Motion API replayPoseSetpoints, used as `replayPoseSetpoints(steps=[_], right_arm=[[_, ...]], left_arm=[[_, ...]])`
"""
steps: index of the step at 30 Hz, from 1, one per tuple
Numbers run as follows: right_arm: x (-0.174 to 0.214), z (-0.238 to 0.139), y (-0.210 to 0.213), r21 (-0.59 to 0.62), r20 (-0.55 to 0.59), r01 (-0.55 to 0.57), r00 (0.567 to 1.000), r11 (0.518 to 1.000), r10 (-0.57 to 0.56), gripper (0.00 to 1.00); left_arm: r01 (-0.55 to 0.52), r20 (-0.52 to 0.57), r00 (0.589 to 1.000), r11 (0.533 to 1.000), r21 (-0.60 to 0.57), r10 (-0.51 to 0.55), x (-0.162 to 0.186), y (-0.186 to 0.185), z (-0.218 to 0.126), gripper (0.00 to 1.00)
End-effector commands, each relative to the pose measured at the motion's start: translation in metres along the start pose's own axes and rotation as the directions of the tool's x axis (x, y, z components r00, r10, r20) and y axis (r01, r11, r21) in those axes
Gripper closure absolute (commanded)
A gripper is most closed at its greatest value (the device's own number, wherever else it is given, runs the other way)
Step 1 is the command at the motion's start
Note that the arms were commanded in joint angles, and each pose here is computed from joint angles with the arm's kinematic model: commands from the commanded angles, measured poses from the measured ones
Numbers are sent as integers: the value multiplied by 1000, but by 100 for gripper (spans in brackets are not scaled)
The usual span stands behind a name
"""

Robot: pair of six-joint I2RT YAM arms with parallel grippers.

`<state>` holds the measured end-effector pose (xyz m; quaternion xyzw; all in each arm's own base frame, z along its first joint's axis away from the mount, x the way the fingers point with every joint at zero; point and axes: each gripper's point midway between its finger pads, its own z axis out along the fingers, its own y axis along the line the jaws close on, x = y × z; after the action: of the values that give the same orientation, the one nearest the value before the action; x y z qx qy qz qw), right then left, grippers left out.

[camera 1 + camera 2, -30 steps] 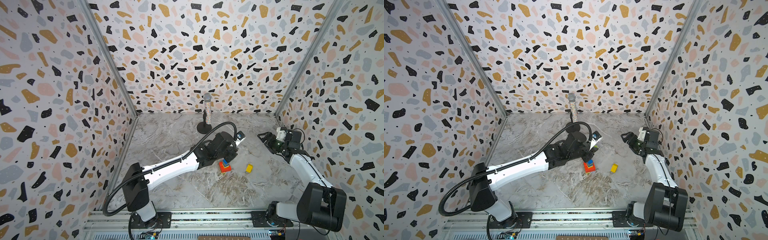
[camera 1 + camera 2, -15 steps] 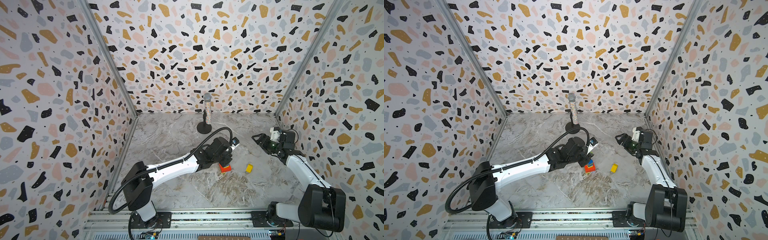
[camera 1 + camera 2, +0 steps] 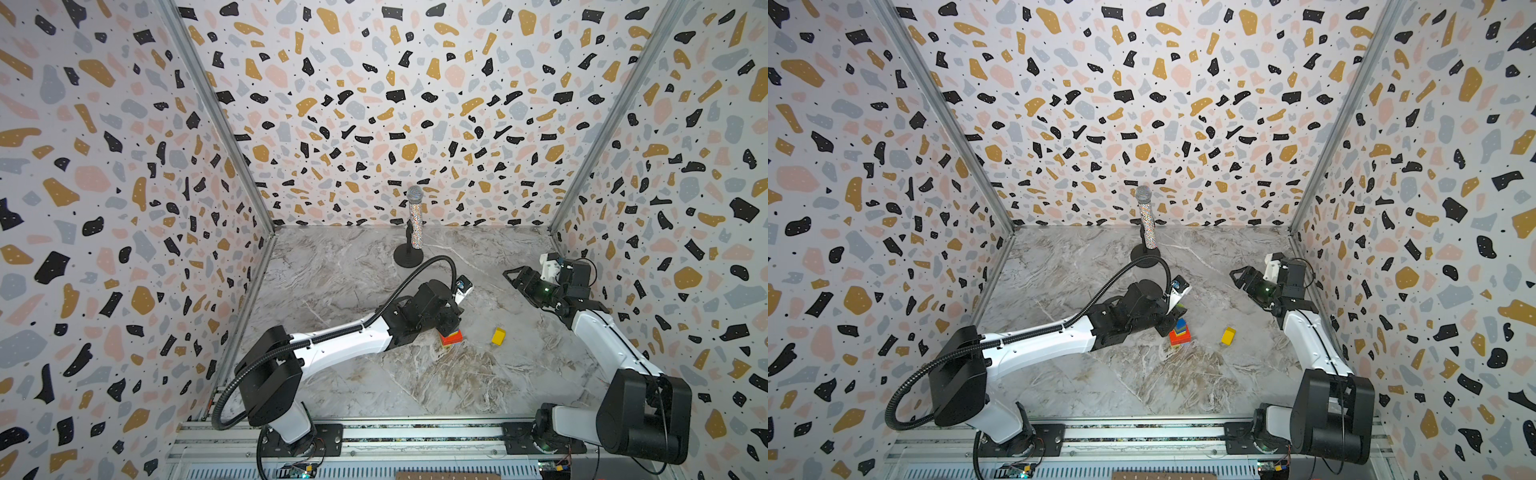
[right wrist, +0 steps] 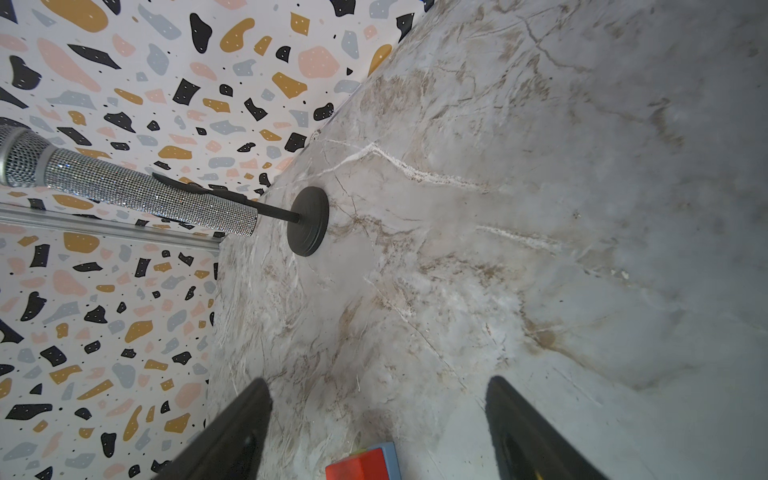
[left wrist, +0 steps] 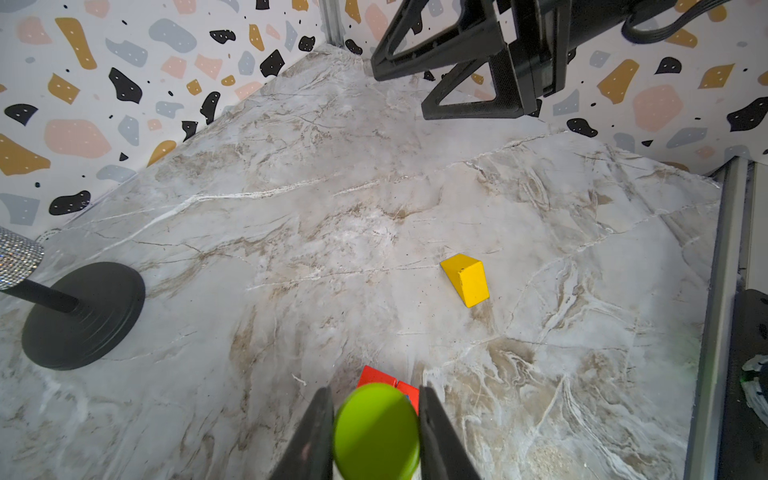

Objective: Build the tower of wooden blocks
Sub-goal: 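Lower the green cylinder onto the top of the stack with the left gripper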

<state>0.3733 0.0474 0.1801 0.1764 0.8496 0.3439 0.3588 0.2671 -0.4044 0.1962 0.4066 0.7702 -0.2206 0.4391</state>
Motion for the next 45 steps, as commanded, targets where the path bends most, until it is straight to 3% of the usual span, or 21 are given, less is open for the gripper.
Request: replayPoseSetpoints(steps=[1, 45], right_arm=[[-5, -5, 12, -26, 16, 42, 999, 999, -42, 17], [-4, -4, 16, -31, 4, 59, 998, 998, -59, 17]], left_arm=[[29, 90, 995, 999, 25, -31, -20, -4, -8, 71], [76, 74, 994, 997, 32, -79, 11, -6, 12, 72]])
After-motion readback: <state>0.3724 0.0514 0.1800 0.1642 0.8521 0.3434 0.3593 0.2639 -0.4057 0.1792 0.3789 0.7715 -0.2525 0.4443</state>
